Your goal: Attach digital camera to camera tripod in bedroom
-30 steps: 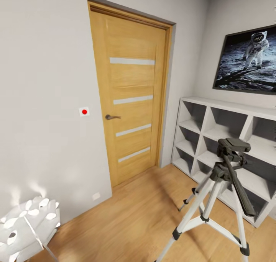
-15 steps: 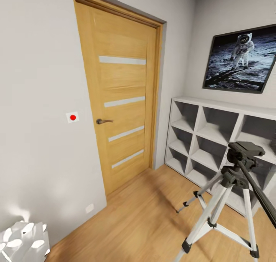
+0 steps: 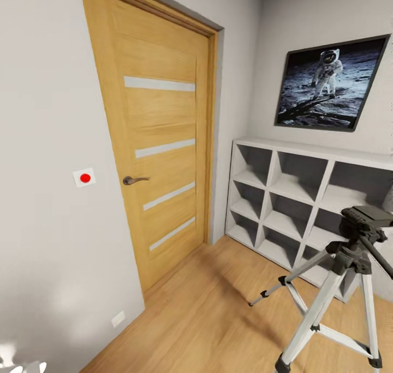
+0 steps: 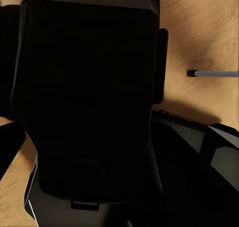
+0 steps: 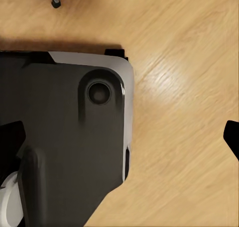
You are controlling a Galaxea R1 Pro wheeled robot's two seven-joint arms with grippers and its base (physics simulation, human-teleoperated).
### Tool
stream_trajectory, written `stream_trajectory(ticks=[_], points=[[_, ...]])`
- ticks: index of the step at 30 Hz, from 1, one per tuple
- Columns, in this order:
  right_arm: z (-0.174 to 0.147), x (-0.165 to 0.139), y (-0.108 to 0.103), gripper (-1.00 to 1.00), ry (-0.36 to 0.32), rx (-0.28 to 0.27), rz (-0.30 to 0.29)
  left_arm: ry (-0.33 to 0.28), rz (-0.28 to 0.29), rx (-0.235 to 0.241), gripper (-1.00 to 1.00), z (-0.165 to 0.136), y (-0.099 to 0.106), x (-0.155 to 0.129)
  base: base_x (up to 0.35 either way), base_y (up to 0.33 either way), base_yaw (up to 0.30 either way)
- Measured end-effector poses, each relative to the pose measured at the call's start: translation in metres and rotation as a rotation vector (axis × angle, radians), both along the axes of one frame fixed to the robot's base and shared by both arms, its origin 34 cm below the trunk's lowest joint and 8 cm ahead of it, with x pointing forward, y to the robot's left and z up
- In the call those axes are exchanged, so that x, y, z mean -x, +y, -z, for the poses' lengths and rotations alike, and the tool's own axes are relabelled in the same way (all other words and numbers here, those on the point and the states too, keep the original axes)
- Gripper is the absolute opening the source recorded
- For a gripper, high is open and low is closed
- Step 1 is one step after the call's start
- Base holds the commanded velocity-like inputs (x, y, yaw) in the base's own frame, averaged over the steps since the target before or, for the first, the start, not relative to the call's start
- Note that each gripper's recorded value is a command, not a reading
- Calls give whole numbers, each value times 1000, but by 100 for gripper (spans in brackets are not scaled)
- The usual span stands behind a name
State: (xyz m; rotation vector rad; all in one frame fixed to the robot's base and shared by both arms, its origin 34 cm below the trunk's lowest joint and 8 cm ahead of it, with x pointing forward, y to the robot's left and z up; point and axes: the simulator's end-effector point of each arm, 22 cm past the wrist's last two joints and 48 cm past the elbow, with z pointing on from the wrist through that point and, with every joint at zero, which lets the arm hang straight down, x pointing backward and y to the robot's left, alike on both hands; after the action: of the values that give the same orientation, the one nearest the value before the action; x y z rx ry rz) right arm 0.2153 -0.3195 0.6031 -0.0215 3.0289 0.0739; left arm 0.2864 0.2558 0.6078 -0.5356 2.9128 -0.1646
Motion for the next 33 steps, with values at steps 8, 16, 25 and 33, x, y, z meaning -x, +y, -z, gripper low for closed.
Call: stream_trajectory(ticks=[8, 16, 25, 33], points=[[0, 0, -1, 100, -1, 1, 1, 0, 1, 0, -100, 0, -1, 0, 217, 292, -246], [0, 0, -1, 100, -1, 1, 2, -1, 1, 1, -100, 0, -1, 0, 212, 293, -246], [0, 0, -2, 100, 0, 3, 4, -2, 1, 1, -100, 0, -1, 0, 123, 176, -247], [0, 0, -3, 100, 0, 4, 5, -2, 1, 1, -100, 0, -1, -1, 7, 10, -247]])
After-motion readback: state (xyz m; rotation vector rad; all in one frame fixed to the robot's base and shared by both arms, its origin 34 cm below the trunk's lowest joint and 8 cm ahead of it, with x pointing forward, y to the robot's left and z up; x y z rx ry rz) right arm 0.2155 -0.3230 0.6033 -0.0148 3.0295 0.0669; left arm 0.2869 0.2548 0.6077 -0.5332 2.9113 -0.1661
